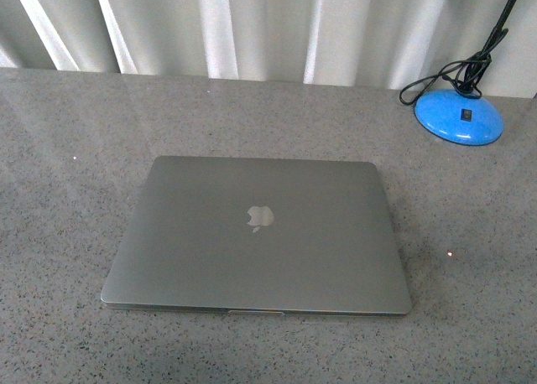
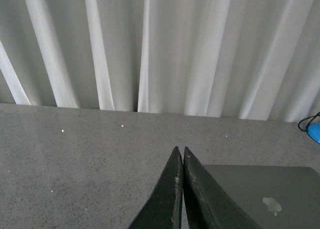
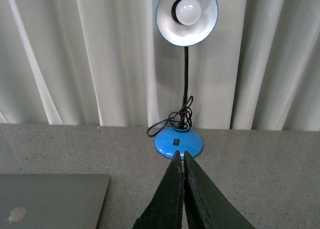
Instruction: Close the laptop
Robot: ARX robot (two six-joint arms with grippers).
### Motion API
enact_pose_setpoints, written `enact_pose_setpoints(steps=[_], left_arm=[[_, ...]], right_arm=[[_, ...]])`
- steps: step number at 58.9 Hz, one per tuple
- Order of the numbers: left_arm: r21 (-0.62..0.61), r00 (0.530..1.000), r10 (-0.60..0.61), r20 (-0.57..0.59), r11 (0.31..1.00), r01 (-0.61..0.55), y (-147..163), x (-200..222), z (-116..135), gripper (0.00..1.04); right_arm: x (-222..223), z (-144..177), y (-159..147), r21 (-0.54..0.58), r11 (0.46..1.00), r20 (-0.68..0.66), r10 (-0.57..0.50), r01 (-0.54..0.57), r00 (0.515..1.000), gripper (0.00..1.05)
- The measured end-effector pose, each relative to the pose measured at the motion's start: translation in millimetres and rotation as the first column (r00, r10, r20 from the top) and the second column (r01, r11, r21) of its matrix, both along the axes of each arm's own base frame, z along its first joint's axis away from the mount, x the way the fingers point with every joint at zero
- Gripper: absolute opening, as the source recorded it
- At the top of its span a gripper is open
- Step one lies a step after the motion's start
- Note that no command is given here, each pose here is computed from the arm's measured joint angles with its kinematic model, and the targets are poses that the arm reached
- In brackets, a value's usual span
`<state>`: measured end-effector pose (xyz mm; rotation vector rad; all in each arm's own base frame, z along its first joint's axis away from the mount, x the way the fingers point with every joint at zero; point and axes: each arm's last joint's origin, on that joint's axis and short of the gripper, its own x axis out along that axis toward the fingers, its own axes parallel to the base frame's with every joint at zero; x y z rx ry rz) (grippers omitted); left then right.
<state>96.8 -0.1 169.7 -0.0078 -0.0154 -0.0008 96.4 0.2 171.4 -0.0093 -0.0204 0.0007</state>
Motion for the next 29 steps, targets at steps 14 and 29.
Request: enact_pose_setpoints(steps=[14, 29], left_arm=[[0.000, 1.000, 0.000, 0.000, 1.000, 0.000, 0.0, 0.0, 0.0, 0.11], [0.000, 1.000, 0.000, 0.000, 1.000, 0.000, 0.0, 0.0, 0.0, 0.57]], right_arm=[[0.0, 0.0, 0.0, 0.000, 1.000, 0.000, 0.000, 0.000, 1.000, 0.15], [0.0, 0.0, 0.0, 0.000, 1.000, 0.000, 0.000, 0.000, 1.000, 0.59]])
